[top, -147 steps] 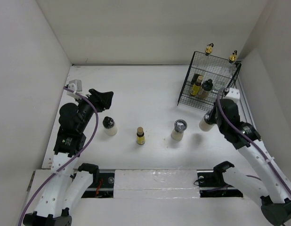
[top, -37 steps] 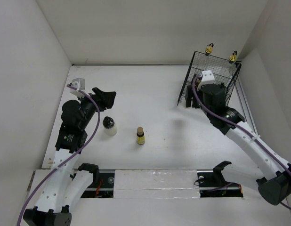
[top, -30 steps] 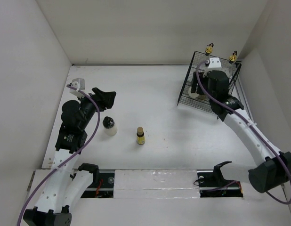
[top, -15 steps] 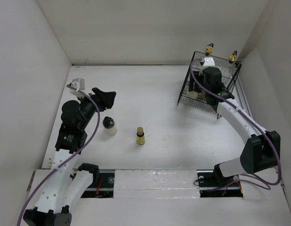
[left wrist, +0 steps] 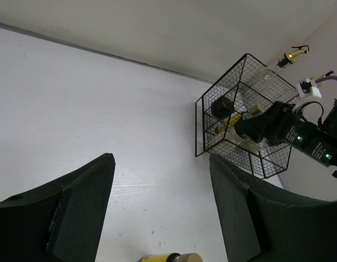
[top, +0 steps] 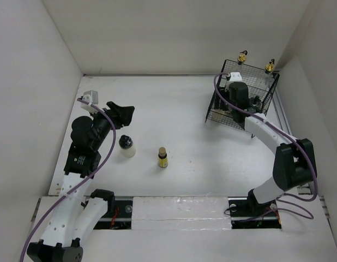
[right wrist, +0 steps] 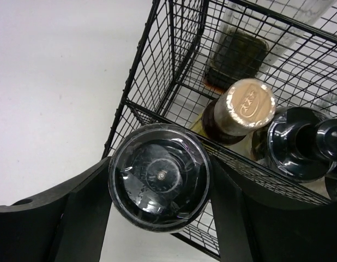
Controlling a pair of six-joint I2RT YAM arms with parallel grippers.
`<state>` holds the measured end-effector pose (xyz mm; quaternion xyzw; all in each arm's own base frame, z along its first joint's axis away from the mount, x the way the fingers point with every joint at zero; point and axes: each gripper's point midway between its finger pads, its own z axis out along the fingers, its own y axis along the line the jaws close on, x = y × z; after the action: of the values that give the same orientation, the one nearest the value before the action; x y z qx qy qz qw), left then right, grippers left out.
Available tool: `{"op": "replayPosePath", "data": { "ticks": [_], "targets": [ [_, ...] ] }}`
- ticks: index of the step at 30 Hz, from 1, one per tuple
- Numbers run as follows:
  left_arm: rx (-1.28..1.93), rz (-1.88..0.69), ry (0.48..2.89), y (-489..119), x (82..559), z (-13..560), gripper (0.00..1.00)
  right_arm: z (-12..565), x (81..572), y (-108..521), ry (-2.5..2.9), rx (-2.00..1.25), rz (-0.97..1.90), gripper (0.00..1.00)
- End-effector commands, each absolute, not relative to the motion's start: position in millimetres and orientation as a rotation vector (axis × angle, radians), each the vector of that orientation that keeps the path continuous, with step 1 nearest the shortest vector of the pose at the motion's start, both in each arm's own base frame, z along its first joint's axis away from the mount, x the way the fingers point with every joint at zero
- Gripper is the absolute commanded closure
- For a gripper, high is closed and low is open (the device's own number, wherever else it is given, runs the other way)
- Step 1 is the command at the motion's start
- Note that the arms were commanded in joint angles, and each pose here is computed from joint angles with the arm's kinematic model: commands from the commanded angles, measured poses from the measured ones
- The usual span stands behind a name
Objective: Organize the condiment bottles
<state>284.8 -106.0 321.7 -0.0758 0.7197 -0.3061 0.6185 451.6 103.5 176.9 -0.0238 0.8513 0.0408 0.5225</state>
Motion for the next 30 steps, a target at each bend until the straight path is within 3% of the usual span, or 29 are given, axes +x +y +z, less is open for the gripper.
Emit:
{"op": "replayPosePath", "data": {
  "ticks": [1,2,5,8,11,13,14,15,16,18,21,22,23,25,26,30],
  "targets": [
    [-0.158,-0.715,1.611,-106.4,283.7,333.4,0.34,204.8,464.3,112.1,1.933,-0.05,0.142,0.34],
    [-0.158,-0.715,1.611,-106.4,283.7,333.4,0.34,204.8,464.3,112.1,1.933,-0.05,0.142,0.24],
    [-0.166,-0.708,1.61,-104.9,284.5,333.4,0.34,235.2,454.8,113.9,1.881,-0.052,0.159,0.07],
    [-0.166,-0.708,1.61,-104.9,284.5,333.4,0.34,281.6,440.5,113.1,1.785,-0.059,0.136,0.01],
    [-0.184,-0.69,1.605,-101.1,285.4,335.9,0.34,306.8,421.5,130.0,1.731,-0.111,0.152,0.02],
    [-0.192,-0.682,1.603,-99.4,286.2,335.9,0.36,313.3,407.0,158.4,1.695,-0.226,0.234,0.24],
    [-0.199,-0.674,1.587,-96.9,284.1,339.7,0.43,325.5,395.0,188.6,1.643,-0.306,0.314,0.4],
    [-0.212,-0.662,1.596,-94.6,284.7,336.8,0.49,316.5,387.9,210.5,1.646,-0.381,0.365,0.59],
    [-0.235,-0.64,1.603,-90.3,286.0,333.8,0.61,314.5,379.1,233.1,1.641,-0.445,0.425,0.88],
    [-0.25,-0.64,1.6,-88.9,285.6,336.9,0.82,320.7,345.2,298.6,1.577,-0.649,0.596,0.95],
    [-0.322,-0.606,1.562,-76.1,282.7,343.1,0.8,313.5,300.6,372.8,1.485,-0.909,0.727,0.76],
    [-0.341,-0.587,1.561,-72.0,282.8,344.1,0.69,312.2,297.4,391.8,1.457,-0.978,0.723,0.68],
    [-0.375,-0.571,1.546,-64.6,278.7,352.7,0.65,309.1,290.1,404.9,1.445,-1.023,0.737,0.51],
    [-0.451,-0.539,1.503,-50.6,272.1,364.7,0.49,302.4,268.6,434.9,1.398,-1.126,0.802,0.36],
    [-0.476,-0.529,1.488,-45.8,268.4,366.6,0.33,290.8,269.1,449.9,1.409,-1.155,0.819,0.29],
    [-0.565,-0.512,1.312,-20.6,240.2,407.4,0.19,261.4,257.6,488.7,1.404,-1.25,0.879,0.26]
  ]
}}
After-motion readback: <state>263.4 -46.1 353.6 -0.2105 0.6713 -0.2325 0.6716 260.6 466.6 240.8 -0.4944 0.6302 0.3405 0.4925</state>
